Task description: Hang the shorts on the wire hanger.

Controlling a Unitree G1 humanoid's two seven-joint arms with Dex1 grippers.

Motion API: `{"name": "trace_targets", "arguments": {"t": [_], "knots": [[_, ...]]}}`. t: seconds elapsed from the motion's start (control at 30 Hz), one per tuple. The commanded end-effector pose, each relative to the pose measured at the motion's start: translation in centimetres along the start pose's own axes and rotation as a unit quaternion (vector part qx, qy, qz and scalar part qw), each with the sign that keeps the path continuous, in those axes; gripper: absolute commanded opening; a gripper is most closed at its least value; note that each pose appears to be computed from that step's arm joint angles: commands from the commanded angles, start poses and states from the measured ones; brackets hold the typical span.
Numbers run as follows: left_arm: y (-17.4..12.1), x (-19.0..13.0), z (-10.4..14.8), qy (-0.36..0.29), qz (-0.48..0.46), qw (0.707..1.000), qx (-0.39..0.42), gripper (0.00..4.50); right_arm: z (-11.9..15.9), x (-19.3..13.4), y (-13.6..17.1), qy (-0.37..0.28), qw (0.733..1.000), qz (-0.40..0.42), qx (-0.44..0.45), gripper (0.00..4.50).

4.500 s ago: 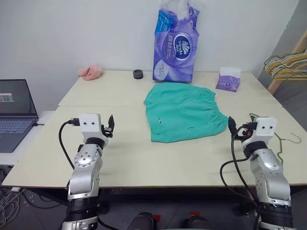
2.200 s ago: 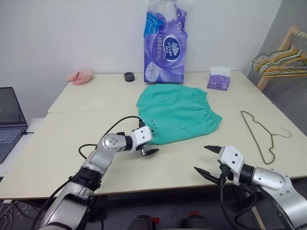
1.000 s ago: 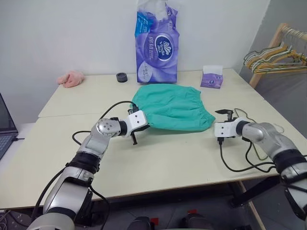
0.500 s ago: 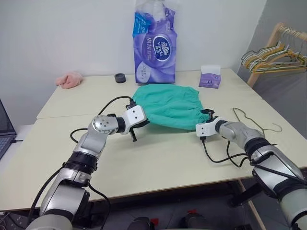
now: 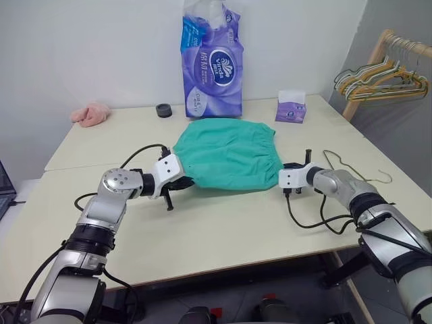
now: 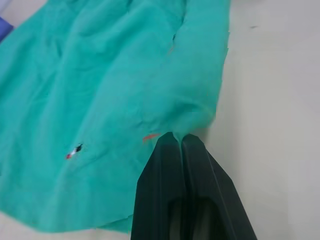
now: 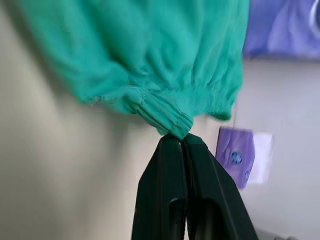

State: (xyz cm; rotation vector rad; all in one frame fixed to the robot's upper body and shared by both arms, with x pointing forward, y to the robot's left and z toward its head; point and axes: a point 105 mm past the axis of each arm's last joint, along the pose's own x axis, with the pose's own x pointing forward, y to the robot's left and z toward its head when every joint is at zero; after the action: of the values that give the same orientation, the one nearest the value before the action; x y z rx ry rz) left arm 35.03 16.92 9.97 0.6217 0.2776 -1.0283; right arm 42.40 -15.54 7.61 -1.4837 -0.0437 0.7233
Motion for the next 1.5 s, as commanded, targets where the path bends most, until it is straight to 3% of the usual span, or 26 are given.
{"name": "trace_targets", "arguments": {"t": [0.03, 0.13, 0.43, 0.57, 0.9, 1.13, 1.3, 1.4, 1.5], "knots": [[-0.2, 0.0, 0.9, -0.012, -0.010, 1.000, 0.022, 0.00, 1.6, 0.0, -1.4, -0.039, 0.999, -0.024, 0.002, 0.01], [-0.9, 0.2, 0.8, -0.015, -0.022, 0.999, 0.020, 0.00, 1.7, -0.3, -1.1, -0.044, 0.999, -0.019, -0.001, 0.01], [-3.3, -0.6, 0.5, -0.020, -0.081, 0.996, -0.018, 0.00, -1.4, -3.4, 0.9, -0.020, 0.999, 0.032, -0.013, 0.01], [-7.1, -2.8, -0.2, 0.000, -0.187, 0.981, -0.040, 0.00, -2.2, -6.4, 2.3, -0.033, 0.997, 0.068, -0.021, 0.01], [-14.7, -6.8, -0.6, 0.040, -0.357, 0.930, -0.076, 0.00, 0.0, -12.9, 5.6, -0.096, 0.982, 0.161, -0.010, 0.01], [-16.0, -7.6, -1.3, 0.056, -0.371, 0.923, -0.083, 0.00, 2.8, -16.6, 8.0, -0.123, 0.961, 0.246, 0.029, 0.01], [-15.5, -7.1, -1.6, 0.054, -0.353, 0.930, -0.085, 0.00, 3.4, -16.4, 6.1, -0.113, 0.967, 0.206, 0.095, 0.01], [-15.4, -6.8, -1.4, 0.047, -0.346, 0.933, -0.086, 0.00, 3.3, -16.1, 5.5, -0.105, 0.976, 0.177, 0.065, 0.56], [-14.9, -6.6, -1.2, 0.041, -0.336, 0.937, -0.088, 0.00, 3.1, -15.3, 6.1, -0.087, 0.984, 0.156, -0.005, 1.55]]}}
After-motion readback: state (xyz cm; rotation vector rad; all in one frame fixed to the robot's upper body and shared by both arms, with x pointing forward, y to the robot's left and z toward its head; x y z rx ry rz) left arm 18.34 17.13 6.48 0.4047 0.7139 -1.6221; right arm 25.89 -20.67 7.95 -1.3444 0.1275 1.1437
